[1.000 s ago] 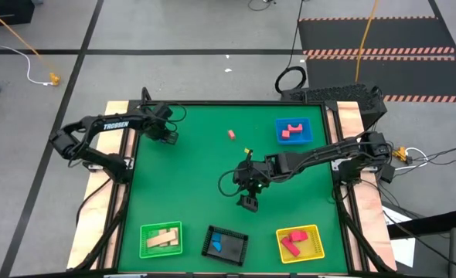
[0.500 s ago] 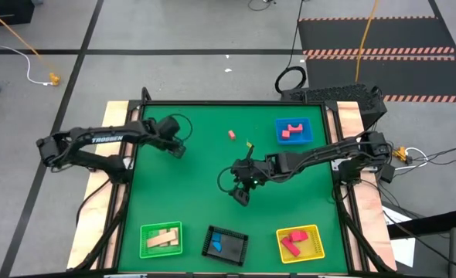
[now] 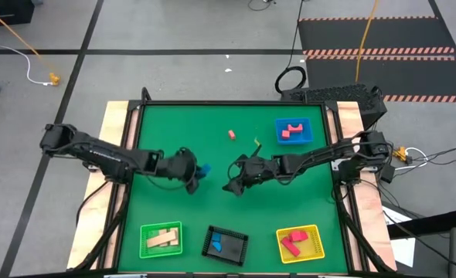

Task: Sort & place blocks by color
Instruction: Put the blue block into the black bin

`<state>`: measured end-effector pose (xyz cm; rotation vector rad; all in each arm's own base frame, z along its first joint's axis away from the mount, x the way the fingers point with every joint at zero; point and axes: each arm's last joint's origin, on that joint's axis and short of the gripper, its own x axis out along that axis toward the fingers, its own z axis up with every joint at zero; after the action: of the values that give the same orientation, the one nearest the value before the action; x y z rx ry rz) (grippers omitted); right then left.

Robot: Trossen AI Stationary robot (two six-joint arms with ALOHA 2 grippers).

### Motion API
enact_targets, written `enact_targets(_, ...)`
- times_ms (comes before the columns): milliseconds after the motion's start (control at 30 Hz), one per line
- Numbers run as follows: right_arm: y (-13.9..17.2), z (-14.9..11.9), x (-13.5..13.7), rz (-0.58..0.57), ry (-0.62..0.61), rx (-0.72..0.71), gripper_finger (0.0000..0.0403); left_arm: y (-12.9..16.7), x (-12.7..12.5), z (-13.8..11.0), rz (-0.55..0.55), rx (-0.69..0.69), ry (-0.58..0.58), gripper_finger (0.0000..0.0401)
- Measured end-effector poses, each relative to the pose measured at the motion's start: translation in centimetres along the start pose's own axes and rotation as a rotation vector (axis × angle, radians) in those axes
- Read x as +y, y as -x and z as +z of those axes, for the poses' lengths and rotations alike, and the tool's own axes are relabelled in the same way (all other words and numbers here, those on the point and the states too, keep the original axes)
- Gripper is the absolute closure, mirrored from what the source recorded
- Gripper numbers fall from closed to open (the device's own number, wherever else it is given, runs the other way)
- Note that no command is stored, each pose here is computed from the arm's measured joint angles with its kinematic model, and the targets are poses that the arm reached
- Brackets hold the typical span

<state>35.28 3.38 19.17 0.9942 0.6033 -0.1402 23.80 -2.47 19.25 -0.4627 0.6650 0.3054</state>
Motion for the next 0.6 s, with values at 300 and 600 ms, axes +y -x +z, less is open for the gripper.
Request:
enact_targets(300,0.3,0.4,-1.0,0.188,-0.188,-0.121,0.0115,-1.5,-3.7,-2.5,-0.089,-0.029,-0.016,0.0261)
enact_targets(600,-0.5,-0.3,-1.0,0.180,-0.154,-0.154,0.0115,-2.6,-4.6,-2.7,-0.095,-0.079,-0.076,0.0261)
